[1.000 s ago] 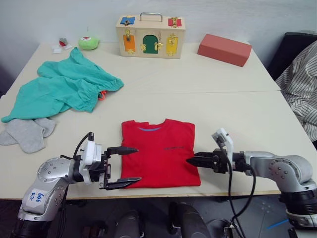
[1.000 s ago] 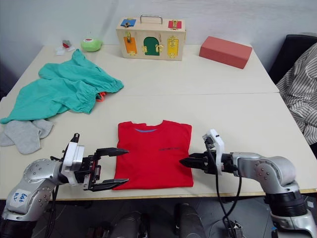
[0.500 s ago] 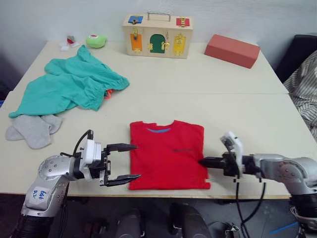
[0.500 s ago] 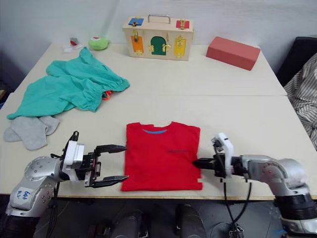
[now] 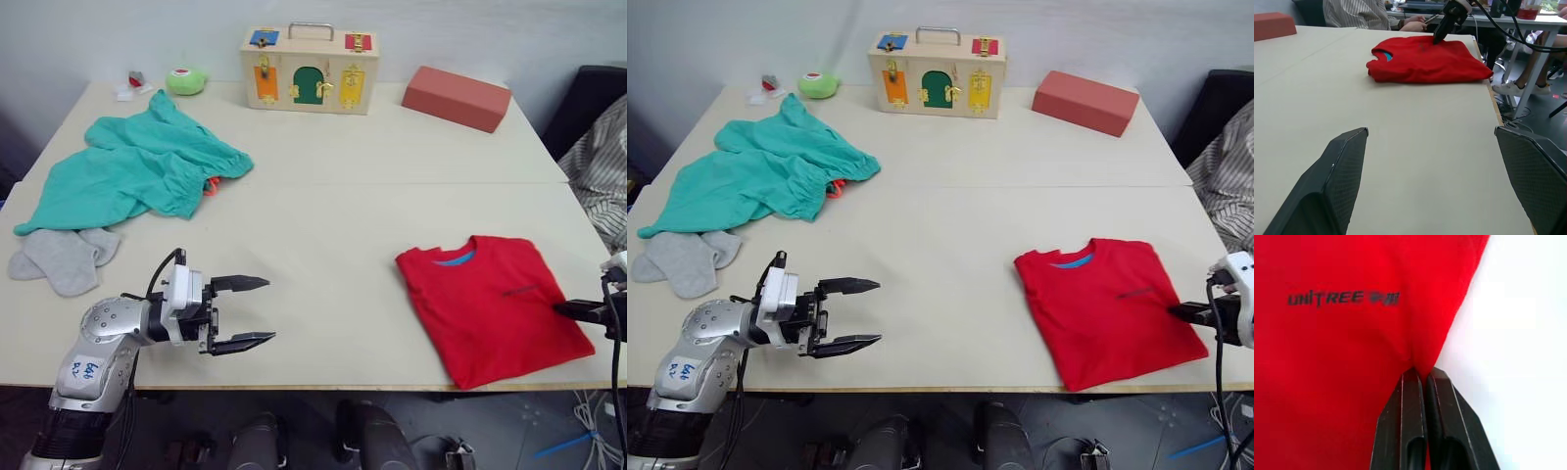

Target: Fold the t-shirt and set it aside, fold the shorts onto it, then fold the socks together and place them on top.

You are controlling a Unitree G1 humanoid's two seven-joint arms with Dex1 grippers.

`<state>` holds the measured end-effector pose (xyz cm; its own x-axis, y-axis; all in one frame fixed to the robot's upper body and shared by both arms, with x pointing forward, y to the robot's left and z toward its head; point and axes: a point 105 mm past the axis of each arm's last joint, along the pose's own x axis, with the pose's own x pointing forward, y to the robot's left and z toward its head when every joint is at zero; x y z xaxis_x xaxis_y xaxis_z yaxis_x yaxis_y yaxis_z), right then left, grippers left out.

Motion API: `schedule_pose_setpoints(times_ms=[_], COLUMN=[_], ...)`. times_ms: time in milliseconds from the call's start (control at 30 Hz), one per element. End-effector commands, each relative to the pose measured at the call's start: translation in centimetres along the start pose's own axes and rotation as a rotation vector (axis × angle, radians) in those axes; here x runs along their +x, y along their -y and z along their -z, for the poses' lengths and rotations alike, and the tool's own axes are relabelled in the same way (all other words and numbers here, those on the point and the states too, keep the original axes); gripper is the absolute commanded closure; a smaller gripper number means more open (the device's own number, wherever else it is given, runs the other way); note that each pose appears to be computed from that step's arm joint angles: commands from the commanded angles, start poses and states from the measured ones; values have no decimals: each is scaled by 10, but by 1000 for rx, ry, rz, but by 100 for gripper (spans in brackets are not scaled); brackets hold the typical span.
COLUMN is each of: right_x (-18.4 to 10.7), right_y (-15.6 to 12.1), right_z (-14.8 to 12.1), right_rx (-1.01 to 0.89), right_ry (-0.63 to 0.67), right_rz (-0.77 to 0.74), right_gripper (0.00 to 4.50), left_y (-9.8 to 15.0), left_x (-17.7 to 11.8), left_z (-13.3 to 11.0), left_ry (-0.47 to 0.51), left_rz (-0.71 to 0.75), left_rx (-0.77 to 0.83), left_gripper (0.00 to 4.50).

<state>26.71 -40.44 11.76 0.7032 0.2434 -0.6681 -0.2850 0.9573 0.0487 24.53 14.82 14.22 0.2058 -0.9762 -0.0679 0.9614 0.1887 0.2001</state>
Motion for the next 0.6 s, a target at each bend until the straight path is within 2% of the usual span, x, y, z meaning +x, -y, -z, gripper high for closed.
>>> schedule_pose_setpoints(times_ms=[33,200,367,433,500,600], right_x=[-14,-12,-9,-10,-13,-17], right_y=[23,37,27,30,41,44], right_z=[-7,-2,5,5,4,-5], right_rx=[-2,32,116,100,51,-17], right_ry=[22,36,-1,0,17,77], right_rz=[95,153,50,78,179,211], right_gripper=[448,448,448,448,402,318], left_y=[1,2,1,0,0,0], left_x=[-3,-9,-14,-17,-20,-23], left_z=[-6,-7,-7,-6,-4,0], left_ry=[-3,-21,-38,-43,-49,-56], left_rz=[-2,-18,-31,-40,-50,-62], left_rx=[35,35,37,39,35,10], left_gripper=[17,17,17,17,17,17])
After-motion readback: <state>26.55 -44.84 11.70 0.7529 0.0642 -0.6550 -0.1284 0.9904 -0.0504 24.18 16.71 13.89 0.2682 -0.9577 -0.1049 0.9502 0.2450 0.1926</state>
